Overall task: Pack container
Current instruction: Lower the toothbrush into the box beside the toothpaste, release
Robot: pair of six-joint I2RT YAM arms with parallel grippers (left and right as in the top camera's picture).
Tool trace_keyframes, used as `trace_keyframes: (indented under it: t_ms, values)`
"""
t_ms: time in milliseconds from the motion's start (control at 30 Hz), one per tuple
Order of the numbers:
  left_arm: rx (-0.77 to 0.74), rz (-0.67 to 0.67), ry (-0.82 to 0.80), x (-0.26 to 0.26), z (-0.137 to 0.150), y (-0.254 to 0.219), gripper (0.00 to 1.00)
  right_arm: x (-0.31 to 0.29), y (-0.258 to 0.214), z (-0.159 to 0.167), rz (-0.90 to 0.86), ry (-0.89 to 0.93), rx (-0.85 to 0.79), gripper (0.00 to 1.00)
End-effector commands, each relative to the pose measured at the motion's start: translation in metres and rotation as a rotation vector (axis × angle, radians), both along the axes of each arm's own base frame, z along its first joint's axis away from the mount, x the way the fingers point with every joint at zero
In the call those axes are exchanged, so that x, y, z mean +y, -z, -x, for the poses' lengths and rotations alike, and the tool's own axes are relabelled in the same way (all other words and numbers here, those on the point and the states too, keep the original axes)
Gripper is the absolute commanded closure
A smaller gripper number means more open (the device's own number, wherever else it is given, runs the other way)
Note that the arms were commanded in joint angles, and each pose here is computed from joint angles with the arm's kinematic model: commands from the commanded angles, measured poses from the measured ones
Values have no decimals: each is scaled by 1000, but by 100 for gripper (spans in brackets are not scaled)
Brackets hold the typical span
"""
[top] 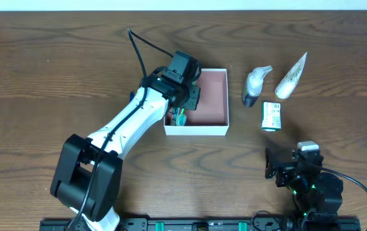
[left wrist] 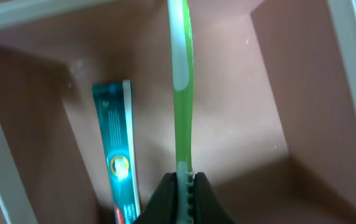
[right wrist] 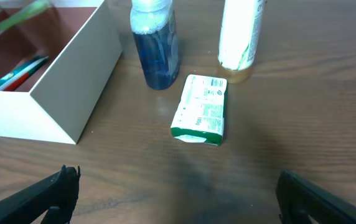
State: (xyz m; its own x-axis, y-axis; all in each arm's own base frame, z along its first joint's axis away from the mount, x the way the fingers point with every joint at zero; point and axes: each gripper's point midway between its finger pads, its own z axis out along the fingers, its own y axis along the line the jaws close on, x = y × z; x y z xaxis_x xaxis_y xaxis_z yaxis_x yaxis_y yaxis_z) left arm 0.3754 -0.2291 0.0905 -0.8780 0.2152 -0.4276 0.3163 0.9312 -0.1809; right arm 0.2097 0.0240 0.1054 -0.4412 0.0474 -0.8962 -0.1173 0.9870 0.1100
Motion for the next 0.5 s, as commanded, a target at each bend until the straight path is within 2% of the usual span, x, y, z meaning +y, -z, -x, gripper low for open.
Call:
trace_keyframes:
  t_ms: [0, 233, 300, 333, 367, 433, 467]
  values:
    - [-24, -10, 7, 1, -4, -3, 93, 2, 0, 0, 14, -19, -6, 1]
    - [-27, -49, 75, 4, 0, 0, 93, 2, 0, 0, 14, -19, -6, 1]
    - [-6, -63, 73, 7, 4, 3, 83, 2, 0, 0, 14, -19, -6, 1]
    - [2, -71, 71, 9, 6, 4, 70, 2, 0, 0, 14, -19, -6, 1]
    - [10, -77, 71, 10, 8, 5, 63, 2, 0, 0, 14, -19, -6, 1]
    - [24, -84, 72, 12, 12, 5, 54, 2, 0, 0, 14, -19, -6, 1]
    - [29, -86, 72, 13, 13, 5, 53, 2, 0, 0, 14, -19, -6, 1]
